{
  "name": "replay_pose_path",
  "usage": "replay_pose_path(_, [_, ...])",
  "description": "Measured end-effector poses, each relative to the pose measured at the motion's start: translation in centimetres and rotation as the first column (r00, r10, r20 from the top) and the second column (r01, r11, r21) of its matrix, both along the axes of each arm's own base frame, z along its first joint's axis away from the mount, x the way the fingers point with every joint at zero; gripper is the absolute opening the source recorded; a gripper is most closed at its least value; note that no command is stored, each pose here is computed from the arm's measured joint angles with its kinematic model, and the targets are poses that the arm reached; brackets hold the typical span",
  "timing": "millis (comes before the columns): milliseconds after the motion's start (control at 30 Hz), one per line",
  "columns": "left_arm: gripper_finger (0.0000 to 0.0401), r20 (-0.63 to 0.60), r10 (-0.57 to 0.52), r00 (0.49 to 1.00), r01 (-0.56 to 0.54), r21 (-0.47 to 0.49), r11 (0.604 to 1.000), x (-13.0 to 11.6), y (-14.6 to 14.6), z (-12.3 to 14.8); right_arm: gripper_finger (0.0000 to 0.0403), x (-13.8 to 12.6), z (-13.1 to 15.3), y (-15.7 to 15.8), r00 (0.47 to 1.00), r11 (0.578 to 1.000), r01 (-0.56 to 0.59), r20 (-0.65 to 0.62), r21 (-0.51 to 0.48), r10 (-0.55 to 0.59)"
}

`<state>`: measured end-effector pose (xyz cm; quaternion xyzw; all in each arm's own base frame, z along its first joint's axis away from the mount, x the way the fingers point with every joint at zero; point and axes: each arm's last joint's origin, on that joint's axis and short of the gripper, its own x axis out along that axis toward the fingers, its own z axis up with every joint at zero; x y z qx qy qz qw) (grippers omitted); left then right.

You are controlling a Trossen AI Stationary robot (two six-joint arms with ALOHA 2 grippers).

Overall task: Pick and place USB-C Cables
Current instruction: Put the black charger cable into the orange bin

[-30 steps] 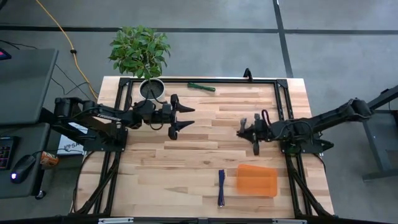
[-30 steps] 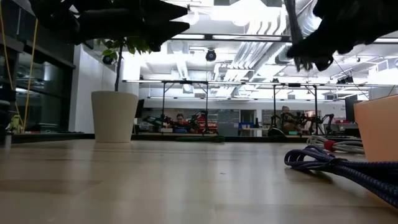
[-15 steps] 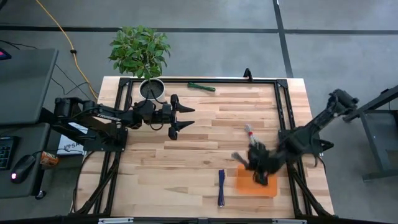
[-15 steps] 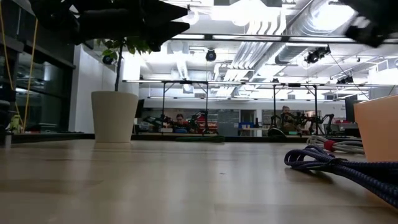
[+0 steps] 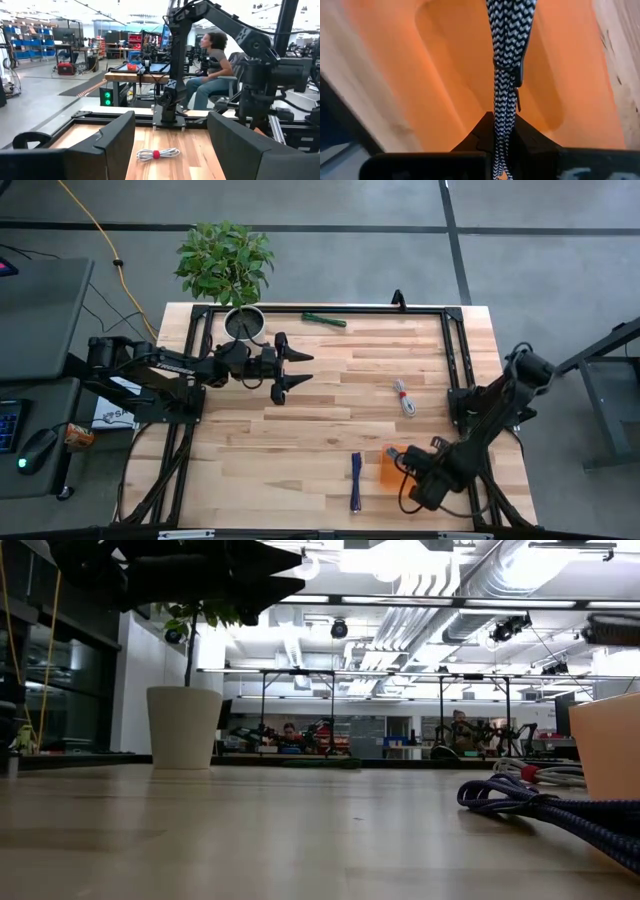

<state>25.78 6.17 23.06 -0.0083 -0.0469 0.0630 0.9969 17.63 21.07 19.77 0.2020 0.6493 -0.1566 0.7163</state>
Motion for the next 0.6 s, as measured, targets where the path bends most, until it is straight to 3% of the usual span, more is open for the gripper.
replay_pose_path(267, [0.0229, 0.000, -0.004, 1.000, 0.004, -0.042, 0.999, 0.0, 0.0, 0.0, 0.0007, 1.3, -2.6, 0.0, 0.994, 0.999, 0.029, -0.105, -0.028, -0.032])
replay_pose_path(467, [0.0229, 0.001, -0.004, 1.000, 0.004, -0.042, 0.999, 0.0, 0.0, 0.0, 0.0006, 2.1, -3.8, -0.4, 0.975, 0.999, 0.028, -0.220, 0.019, -0.023])
replay_pose_path(600, [0.0229, -0.002, 0.011, 1.000, -0.011, -0.016, 1.000, 0.0, 0.0, 0.0, 0.0006, 2.6, -4.0, -0.8, 0.973, 0.999, 0.013, -0.231, 0.031, -0.005])
